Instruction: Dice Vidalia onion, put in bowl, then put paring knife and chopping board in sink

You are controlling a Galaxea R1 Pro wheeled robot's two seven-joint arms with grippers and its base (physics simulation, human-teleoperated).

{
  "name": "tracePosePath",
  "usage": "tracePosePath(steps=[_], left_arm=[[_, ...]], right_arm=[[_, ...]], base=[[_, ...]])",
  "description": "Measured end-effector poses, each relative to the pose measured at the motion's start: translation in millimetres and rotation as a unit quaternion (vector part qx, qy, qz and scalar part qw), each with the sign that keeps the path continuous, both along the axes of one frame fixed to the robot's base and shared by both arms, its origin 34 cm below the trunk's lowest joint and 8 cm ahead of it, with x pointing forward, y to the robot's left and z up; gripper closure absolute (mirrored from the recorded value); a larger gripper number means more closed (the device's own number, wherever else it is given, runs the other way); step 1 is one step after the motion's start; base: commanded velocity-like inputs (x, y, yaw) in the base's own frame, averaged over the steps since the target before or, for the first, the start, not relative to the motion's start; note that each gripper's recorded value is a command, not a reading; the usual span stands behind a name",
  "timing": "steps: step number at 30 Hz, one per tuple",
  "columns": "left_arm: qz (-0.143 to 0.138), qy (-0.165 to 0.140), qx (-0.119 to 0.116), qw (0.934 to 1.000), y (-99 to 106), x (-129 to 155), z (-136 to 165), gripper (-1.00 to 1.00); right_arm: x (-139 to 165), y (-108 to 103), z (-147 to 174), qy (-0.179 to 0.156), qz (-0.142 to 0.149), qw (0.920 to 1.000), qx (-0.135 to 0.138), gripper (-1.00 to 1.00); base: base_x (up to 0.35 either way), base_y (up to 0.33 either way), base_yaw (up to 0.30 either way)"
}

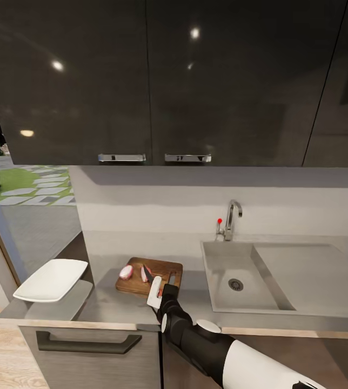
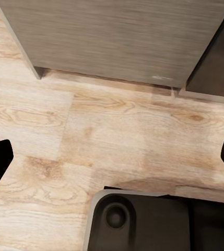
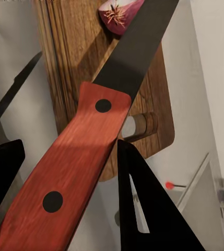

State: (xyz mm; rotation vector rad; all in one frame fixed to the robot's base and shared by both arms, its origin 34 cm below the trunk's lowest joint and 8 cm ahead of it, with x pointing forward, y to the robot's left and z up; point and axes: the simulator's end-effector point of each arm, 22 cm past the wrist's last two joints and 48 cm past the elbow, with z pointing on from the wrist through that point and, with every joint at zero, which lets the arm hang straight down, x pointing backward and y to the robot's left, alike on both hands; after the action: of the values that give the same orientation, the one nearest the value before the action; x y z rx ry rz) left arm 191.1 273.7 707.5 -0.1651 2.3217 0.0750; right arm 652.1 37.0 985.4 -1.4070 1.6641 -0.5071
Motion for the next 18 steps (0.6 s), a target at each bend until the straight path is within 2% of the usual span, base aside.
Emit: tracePosePath(steps=[18], left_arm=[[0.0,0.002,-0.001,1.0,-0.5,-1.8,-0.9,-1.0]], right_arm=[[0.1,0.0,0.1,0.0,0.0,1.0,0.0,1.0]], base=[[0.002,0.0,0.0]])
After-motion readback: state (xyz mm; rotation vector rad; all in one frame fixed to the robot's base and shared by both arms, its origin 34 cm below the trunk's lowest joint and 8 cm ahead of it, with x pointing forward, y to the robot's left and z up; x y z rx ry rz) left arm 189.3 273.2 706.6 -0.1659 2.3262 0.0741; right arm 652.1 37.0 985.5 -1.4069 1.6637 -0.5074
